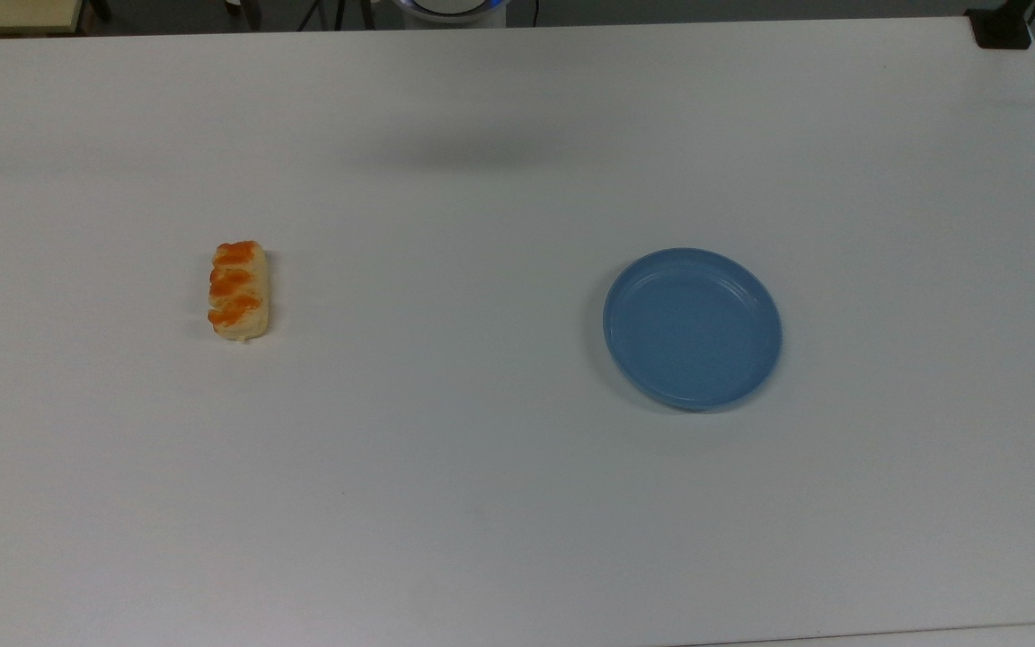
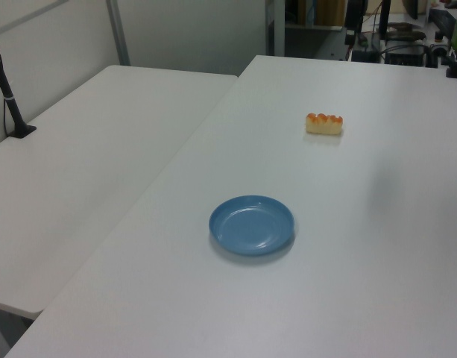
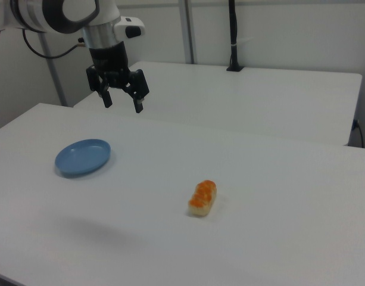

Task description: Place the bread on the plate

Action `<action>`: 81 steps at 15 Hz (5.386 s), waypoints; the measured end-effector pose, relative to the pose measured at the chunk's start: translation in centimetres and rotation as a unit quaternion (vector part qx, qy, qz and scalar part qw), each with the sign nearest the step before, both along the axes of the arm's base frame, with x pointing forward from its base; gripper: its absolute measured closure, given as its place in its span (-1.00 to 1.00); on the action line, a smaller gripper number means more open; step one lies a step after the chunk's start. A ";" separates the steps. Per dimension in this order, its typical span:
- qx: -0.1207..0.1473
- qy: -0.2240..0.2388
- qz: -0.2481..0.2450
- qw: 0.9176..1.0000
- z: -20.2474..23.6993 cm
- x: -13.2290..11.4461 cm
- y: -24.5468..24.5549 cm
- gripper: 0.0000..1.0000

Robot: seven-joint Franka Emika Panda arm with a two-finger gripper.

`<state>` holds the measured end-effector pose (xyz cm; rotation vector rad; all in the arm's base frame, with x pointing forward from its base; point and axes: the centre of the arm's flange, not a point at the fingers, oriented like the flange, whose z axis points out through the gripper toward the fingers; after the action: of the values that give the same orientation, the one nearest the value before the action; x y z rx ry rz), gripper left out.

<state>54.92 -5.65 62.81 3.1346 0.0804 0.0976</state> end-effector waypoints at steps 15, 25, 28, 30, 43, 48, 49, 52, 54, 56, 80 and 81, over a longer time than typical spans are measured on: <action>0.001 0.006 0.002 1.000 -0.5 0.0 0.2 -1.00; 0.001 0.007 0.000 1.000 -0.7 0.0 0.0 -1.00; 0.001 0.005 -0.001 1.000 -0.6 0.0 -0.2 -1.00; 0.001 0.004 -0.004 1.000 -0.4 -0.1 -0.4 -1.00; -0.024 0.014 0.043 0.999 -6.8 1.2 -9.4 -1.00; -0.027 -0.007 0.039 0.999 -16.6 4.3 -10.1 -1.00; -0.029 -0.008 0.039 0.999 -18.0 4.7 -10.3 -1.00; -0.033 -0.013 0.033 0.999 -20.8 5.6 -11.2 -1.00; -0.035 -0.012 0.029 0.999 -22.8 6.0 -12.0 -1.00; -0.039 -0.017 0.027 0.999 -24.9 6.6 -12.5 -1.00; 0.000 -0.003 -0.067 0.998 -13.3 8.4 -0.8 0.52; 0.004 -0.007 -0.073 0.997 -12.2 8.7 1.8 0.52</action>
<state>63.59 -3.81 50.56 3.1353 -0.1505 0.1194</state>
